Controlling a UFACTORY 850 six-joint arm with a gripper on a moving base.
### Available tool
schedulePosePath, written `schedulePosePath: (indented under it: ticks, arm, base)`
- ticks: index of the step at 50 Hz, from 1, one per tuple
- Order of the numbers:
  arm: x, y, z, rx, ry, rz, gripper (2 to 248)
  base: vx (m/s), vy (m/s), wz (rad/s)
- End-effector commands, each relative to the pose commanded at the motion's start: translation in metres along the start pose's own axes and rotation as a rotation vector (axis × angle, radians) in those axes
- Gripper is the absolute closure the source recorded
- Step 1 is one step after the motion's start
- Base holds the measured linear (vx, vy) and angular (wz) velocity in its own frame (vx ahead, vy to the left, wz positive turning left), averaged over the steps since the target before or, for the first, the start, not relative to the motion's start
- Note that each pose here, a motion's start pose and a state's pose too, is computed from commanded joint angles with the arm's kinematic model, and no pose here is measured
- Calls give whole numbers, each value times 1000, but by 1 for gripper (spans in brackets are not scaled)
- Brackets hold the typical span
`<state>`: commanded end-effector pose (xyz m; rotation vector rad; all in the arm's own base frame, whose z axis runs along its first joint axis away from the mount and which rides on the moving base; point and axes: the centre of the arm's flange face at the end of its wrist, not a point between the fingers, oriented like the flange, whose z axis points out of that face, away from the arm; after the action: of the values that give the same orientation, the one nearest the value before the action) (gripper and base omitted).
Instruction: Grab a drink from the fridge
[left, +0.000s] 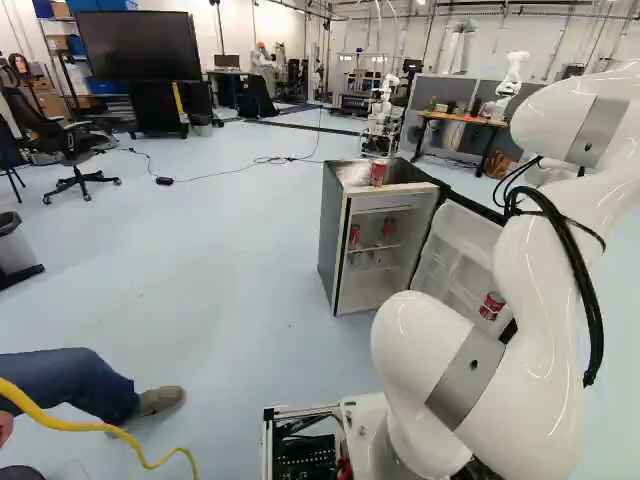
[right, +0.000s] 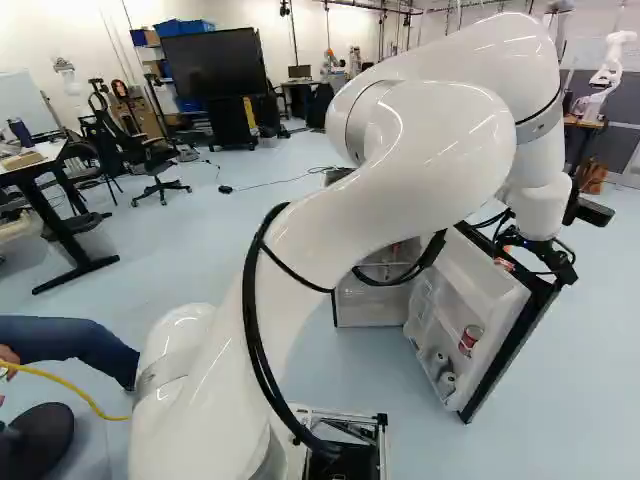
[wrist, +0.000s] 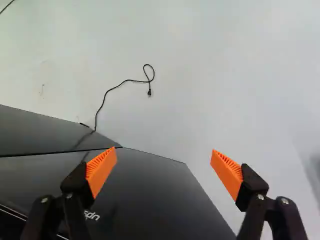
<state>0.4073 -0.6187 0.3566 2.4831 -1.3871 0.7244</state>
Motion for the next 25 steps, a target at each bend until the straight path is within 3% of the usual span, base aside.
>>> schedulePosePath:
  ticks: [25]
  arm:
    - [-7,-1,0,11,-79,0,3]
  base:
    - [0,0,0]
